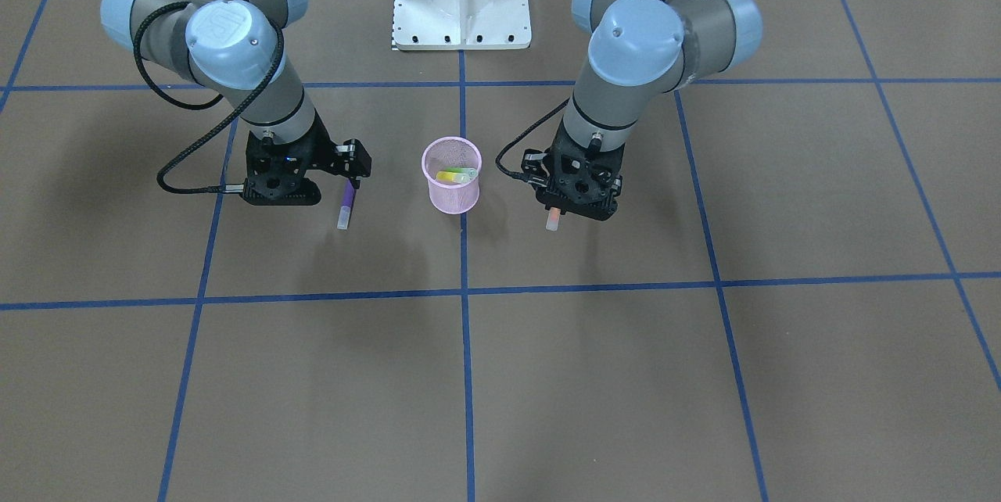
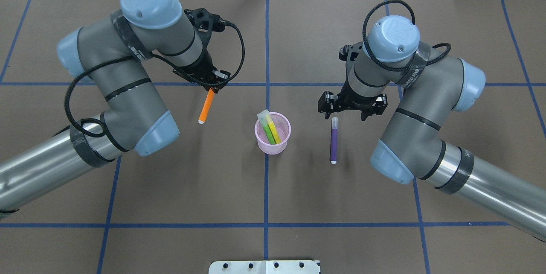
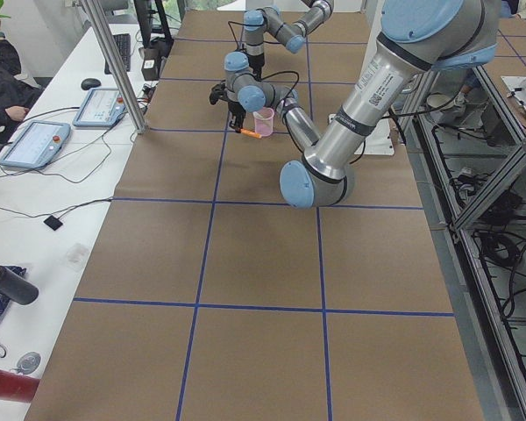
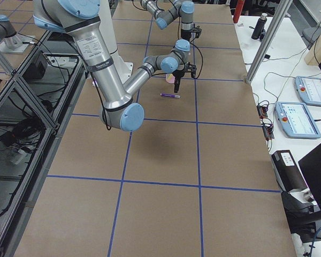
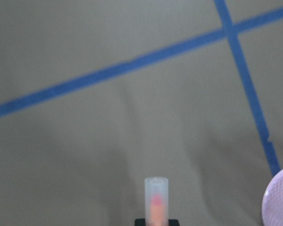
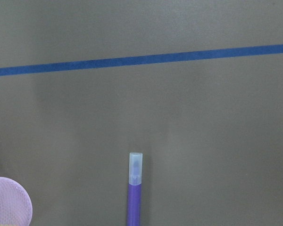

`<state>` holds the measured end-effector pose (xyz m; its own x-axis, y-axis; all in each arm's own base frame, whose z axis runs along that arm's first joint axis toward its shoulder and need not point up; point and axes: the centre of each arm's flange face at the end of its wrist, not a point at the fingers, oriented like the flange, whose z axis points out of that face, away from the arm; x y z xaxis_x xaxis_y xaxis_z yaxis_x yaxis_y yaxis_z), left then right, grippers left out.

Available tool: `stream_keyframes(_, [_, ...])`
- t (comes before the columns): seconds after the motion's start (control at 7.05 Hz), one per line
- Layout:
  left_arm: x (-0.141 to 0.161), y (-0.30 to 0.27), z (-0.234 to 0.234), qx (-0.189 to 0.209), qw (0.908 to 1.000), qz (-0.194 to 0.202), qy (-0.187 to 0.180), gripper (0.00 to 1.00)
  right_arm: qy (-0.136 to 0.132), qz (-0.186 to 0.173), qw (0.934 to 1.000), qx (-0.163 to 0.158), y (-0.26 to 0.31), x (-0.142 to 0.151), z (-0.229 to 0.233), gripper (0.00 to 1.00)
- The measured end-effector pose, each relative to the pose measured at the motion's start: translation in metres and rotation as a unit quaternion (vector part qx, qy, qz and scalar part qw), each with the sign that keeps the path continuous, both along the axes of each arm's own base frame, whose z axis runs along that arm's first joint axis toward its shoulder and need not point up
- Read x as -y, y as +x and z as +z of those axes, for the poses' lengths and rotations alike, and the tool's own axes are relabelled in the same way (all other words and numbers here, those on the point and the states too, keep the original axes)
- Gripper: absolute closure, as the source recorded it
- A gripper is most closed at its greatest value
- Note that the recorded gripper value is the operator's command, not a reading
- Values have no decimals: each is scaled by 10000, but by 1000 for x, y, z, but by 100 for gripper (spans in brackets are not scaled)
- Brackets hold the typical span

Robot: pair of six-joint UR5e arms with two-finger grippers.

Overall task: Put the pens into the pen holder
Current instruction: 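Close left gripper on the orange pen while right closes on purple pen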

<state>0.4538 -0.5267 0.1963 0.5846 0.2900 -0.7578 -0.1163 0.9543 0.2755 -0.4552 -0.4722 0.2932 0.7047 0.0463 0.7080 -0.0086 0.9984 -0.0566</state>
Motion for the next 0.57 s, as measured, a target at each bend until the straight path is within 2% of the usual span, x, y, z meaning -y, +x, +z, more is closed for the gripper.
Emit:
stream_keyframes(0.14, [6, -18, -12, -106, 9999, -43, 2, 100, 88, -23, 9999, -69, -13, -1, 9, 2])
stream_keyframes(0.43, [10, -32, -29, -248, 9997, -65, 44, 100, 335, -16, 9994, 97, -36, 0, 31, 4])
stream_keyframes(0.57, [11, -34, -33, -277, 9996, -72, 66, 100, 387, -20, 9992, 138, -42, 1, 38, 13])
